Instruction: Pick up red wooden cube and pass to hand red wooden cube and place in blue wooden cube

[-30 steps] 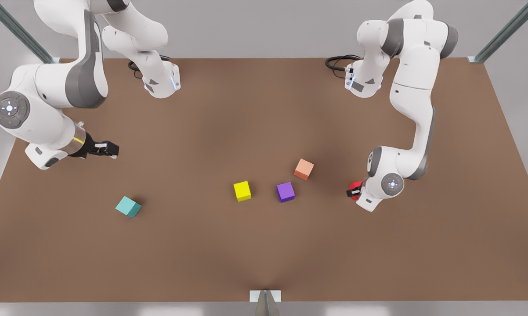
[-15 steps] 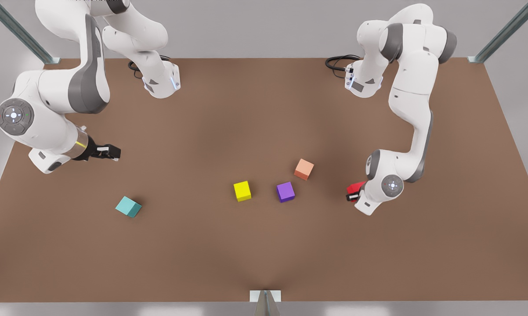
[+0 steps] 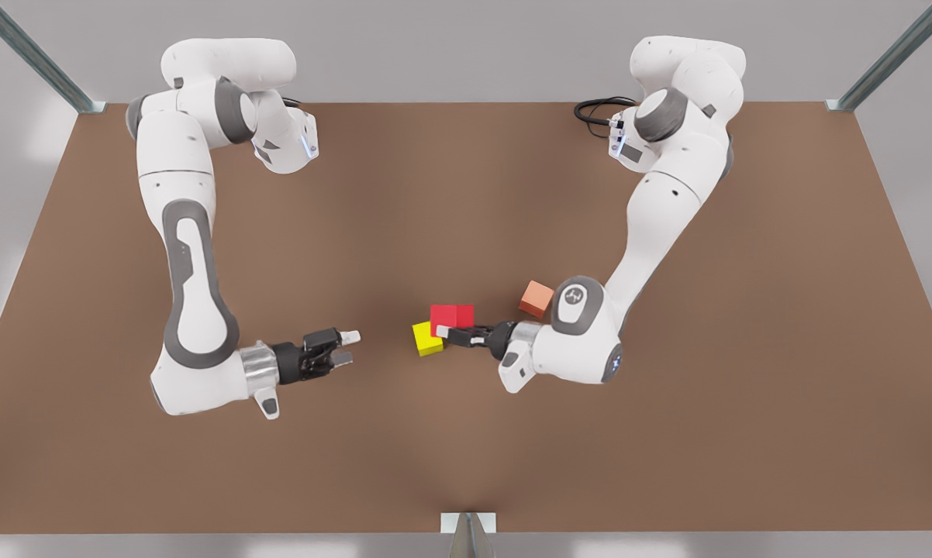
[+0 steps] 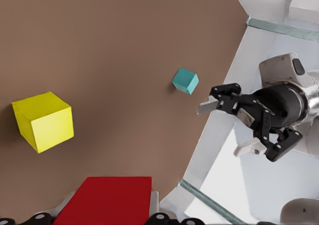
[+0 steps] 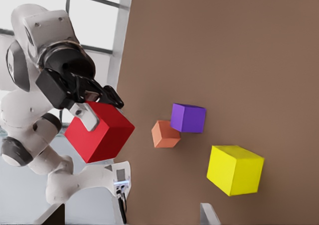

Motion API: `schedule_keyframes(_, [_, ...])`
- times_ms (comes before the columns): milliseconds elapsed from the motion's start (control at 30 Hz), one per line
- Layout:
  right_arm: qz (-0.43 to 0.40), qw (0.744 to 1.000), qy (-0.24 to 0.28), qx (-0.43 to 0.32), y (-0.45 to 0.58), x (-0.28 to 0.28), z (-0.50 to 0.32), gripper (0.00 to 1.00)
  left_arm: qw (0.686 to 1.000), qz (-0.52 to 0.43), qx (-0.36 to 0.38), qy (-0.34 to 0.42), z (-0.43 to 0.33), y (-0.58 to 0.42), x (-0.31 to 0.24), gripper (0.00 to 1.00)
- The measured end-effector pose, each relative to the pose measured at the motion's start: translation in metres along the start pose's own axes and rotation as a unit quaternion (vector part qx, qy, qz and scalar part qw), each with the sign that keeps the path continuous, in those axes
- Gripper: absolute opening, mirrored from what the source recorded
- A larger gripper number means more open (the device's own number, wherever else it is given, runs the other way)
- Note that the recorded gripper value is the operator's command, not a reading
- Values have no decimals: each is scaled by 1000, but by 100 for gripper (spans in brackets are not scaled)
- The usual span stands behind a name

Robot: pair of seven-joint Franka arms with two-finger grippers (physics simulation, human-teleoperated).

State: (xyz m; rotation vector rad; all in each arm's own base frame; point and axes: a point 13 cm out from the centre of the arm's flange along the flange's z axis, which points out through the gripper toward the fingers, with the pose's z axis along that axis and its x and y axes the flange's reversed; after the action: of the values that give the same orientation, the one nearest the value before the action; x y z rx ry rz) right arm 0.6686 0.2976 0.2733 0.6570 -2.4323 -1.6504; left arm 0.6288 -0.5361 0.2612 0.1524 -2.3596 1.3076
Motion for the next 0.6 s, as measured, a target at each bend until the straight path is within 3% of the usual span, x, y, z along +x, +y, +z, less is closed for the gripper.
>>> schedule_keyframes(267, [-242,967,-78,-16,13,-38,49,100,1000,18,7,10,36,10,3,68])
schedule_keyframes(600, [-388,913,-125,-18,24,-19,89,100,997,23,68,6,15,-12,-3,69])
